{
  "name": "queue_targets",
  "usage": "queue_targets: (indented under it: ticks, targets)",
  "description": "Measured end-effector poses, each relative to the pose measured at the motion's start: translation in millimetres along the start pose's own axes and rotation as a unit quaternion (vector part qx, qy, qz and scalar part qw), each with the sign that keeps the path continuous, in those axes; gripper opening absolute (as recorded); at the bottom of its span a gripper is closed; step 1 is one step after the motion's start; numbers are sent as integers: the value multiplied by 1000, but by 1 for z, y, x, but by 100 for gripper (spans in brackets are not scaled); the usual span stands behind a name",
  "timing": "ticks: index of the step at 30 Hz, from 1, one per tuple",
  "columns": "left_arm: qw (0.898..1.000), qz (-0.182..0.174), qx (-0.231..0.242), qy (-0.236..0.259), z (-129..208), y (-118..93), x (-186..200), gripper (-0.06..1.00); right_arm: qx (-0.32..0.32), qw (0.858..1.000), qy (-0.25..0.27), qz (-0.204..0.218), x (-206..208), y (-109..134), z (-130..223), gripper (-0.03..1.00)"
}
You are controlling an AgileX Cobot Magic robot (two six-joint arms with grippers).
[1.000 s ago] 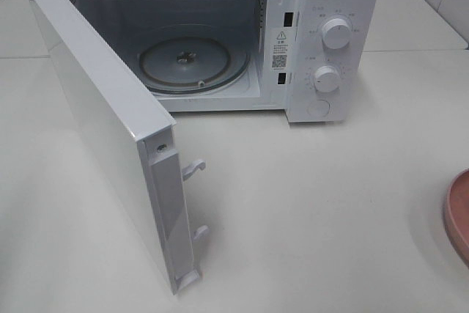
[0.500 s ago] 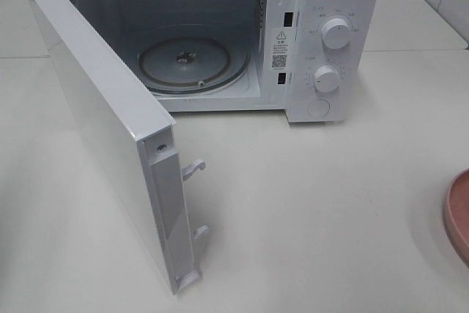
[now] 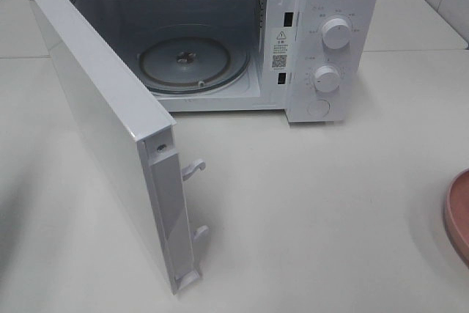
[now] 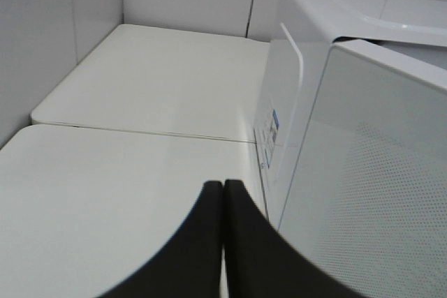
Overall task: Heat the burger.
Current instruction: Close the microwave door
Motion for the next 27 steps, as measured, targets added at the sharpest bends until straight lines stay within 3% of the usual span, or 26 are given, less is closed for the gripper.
queue_targets:
  ticks: [7,12,15,20,23,27]
  targets:
    - [998,51,-26,-3,2,-8,-25,0,0,1000,0,0,0,0,0,76]
    - [992,113,-49,-19,8,-20,-49,0,0,1000,0,0,0,0,0,76]
    - [991,122,-50,-21,8,-22,-53,0,0,1000,0,0,0,0,0,76]
    - [985,169,-32,-22,13,-32,-76,0,0,1000,0,0,0,0,0,76]
    - [984,174,-32,-23,13,-34,-80,0,0,1000,0,0,0,0,0,76]
    - [978,204,-36,-25,14,-49,-91,0,0,1000,0,0,0,0,0,76]
Point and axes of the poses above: a point on each arm's last joint axis where the gripper is mounted, x pointing back along that axis away from the gripper, y along the wrist's bending axis when the last joint is at zero, z = x × y, the point moved 1 cm from there along -x, pointing out along that axis toward the gripper, and after that the axes turned 14 degrees about -x, right-handed, at the moved point
